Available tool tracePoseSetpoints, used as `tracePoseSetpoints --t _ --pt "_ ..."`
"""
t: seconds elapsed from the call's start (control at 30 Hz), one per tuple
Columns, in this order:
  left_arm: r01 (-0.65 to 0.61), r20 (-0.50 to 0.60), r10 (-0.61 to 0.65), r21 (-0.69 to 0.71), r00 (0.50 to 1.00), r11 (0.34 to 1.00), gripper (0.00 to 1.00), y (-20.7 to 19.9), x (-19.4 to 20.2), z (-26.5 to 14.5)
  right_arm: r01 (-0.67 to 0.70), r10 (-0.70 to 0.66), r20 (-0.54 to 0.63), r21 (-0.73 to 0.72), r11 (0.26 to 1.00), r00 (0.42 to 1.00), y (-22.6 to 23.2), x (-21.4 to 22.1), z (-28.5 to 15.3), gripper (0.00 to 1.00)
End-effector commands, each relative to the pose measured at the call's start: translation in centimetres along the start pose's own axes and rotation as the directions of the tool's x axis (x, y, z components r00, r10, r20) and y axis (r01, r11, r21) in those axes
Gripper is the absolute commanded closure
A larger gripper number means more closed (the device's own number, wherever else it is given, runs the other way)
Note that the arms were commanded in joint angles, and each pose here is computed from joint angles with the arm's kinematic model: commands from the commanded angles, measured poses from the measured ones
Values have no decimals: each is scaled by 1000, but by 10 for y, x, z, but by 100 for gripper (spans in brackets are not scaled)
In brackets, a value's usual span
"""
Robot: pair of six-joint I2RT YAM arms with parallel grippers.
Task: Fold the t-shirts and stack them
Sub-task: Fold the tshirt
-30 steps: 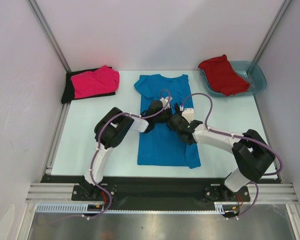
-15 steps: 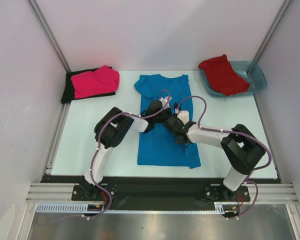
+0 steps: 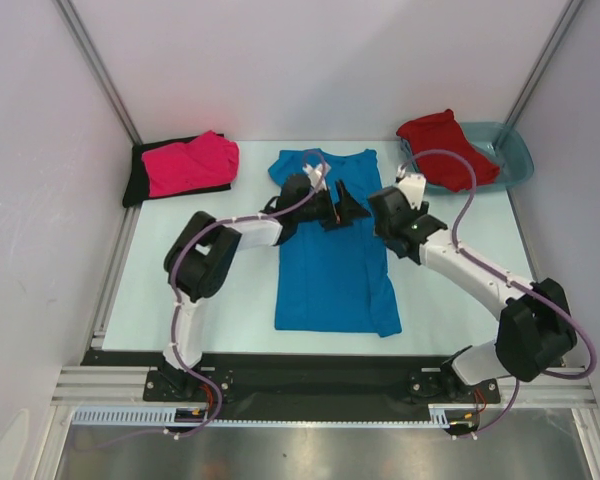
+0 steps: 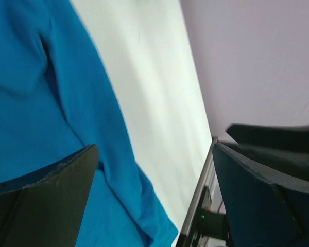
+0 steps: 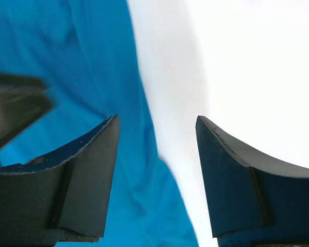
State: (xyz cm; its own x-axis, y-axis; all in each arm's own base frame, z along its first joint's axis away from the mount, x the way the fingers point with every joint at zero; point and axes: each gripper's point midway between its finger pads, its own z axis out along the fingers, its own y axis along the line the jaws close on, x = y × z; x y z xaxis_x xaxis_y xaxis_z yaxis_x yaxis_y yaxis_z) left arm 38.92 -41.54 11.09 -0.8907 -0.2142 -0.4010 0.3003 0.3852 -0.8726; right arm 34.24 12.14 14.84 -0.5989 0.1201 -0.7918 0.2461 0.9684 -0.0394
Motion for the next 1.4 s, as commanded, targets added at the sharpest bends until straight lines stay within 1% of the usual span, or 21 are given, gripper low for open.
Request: tracePoseSetpoints --t 0.0,0.07,0.1,0.13,0.2,0.27,0.33,0.37,0.4,0.43,0.47,0.5,0.53,0.6,0.7,0.73,0.9,1.0,1.07,1.17,1.37 --pt "-170 182 168 -6 969 986 0 -46 -77 -33 -22 22 66 0 1000 998 1 -41 19 34" --pt "-194 211 201 -49 957 980 0 -44 -101 -41 -37 41 63 -64 997 997 17 -61 30 34" --pt "-211 228 217 -50 949 976 0 -49 -114 -43 -40 41 37 -49 998 998 18 -59 48 34" --pt "-205 231 218 -80 948 975 0 -37 -123 -47 -68 74 73 -77 995 995 28 -79 54 34" --pt "-196 261 217 -106 941 975 0 -30 -138 -53 -46 49 16 -139 989 999 49 -71 83 34" --pt "-173 307 216 -159 927 972 0 -9 -157 -64 -72 80 33 -200 977 996 65 -99 97 34" --pt "-164 326 219 -188 920 968 0 2 -172 -70 -47 46 -12 -214 976 999 74 -94 129 34" --pt "-134 334 202 -217 921 967 0 18 -183 -76 -54 44 -41 -275 960 998 94 -96 144 34" --pt "-121 339 195 -227 921 966 0 25 -187 -79 -59 53 -27 -310 949 998 98 -111 139 34" --pt "-110 348 189 -235 918 966 0 32 -192 -82 -49 29 -67 -321 946 997 105 -95 160 34" --pt "-91 362 180 -248 915 964 0 41 -200 -90 -48 19 -86 -356 933 996 115 -95 163 34" --pt "-78 370 172 -257 913 963 0 49 -204 -94 -51 30 -61 -372 927 998 123 -114 162 34" --pt "-66 384 168 -266 908 962 0 53 -208 -97 -43 12 -85 -372 927 996 126 -104 174 34" --pt "-34 407 161 -301 899 953 0 69 -219 -107 -37 4 -75 -441 897 997 143 -113 172 34" --pt "-12 439 152 -305 885 952 0 79 -238 -114 -42 -3 -94 -476 879 996 151 -109 178 34" --pt "10 436 139 -322 889 947 0 94 -239 -112 -47 2 -91 -491 870 996 155 -114 175 34" --pt "53 454 149 -402 879 914 0 120 -254 -111 -40 -10 -93 -515 856 996 162 -112 161 34" --pt "82 458 163 -470 874 879 0 139 -260 -112 -31 -12 -79 -519 854 997 162 -112 149 34" --pt "126 440 153 -542 885 831 0 163 -255 -114 -27 -13 -74 -519 854 997 161 -111 146 34" --pt "125 427 191 -610 884 783 0 171 -265 -121 -21 -16 -66 -519 855 998 159 -111 139 33" --pt "137 427 223 -665 876 734 0 188 -271 -133 -16 -20 -65 -506 862 998 152 -107 140 34"
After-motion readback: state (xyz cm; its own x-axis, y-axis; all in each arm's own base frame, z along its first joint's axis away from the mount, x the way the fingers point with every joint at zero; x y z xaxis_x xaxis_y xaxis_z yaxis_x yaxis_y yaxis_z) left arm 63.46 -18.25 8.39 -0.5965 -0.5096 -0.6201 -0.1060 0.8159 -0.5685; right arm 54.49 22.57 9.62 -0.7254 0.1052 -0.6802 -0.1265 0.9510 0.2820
